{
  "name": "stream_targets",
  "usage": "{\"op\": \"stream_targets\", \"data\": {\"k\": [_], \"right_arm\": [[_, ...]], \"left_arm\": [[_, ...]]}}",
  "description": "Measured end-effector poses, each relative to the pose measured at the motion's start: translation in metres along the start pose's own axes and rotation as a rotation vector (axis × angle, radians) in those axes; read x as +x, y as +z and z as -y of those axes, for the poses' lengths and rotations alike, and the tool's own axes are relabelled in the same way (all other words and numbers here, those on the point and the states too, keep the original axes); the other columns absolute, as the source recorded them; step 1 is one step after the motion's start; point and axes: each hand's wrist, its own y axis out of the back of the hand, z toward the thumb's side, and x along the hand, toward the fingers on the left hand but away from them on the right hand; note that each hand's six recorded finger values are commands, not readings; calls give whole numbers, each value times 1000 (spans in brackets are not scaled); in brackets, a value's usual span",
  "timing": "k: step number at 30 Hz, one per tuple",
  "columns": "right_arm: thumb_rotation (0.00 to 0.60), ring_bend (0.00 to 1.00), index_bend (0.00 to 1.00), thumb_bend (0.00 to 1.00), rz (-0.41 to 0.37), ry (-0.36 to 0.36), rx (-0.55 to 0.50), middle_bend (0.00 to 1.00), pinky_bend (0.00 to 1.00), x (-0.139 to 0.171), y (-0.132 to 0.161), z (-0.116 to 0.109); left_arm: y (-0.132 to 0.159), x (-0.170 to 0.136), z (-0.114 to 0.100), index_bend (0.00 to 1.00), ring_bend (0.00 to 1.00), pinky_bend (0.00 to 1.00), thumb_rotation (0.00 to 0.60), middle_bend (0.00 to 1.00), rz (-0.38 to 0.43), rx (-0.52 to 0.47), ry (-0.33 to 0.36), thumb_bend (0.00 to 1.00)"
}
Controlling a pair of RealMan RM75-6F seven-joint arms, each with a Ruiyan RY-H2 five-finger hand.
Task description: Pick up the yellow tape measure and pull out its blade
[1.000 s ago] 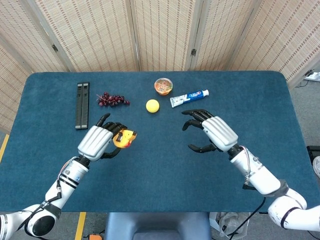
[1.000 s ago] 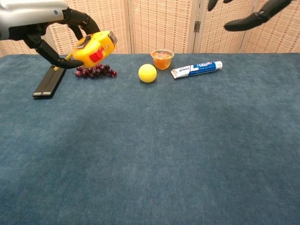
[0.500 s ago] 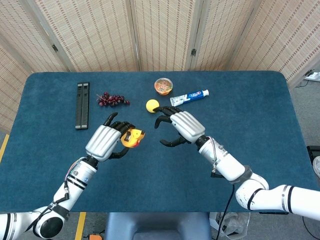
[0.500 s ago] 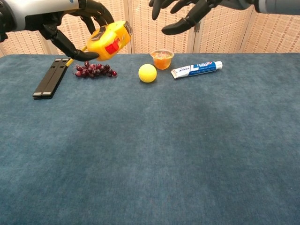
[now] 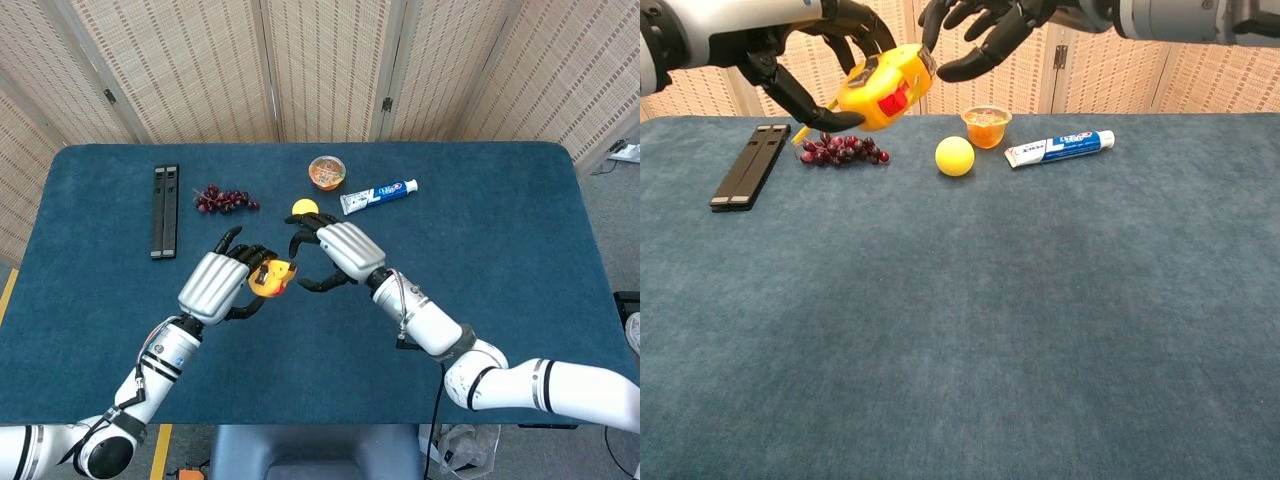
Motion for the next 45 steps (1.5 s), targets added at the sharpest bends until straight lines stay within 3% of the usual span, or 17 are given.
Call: {"op": "stream_targets", "data": {"k": [21, 45], "right_arm": [[600, 94, 510, 312, 24, 37, -25, 155, 113, -7, -3, 9], [600, 100, 590, 332, 40, 26, -24, 188, 113, -9, -7, 9]], "left_arm": [[-9, 4, 8, 438, 304, 79, 600, 380, -32, -3, -14, 379], [-22, 4, 12, 442, 303, 77, 600, 380, -63, -3, -16, 379]]}}
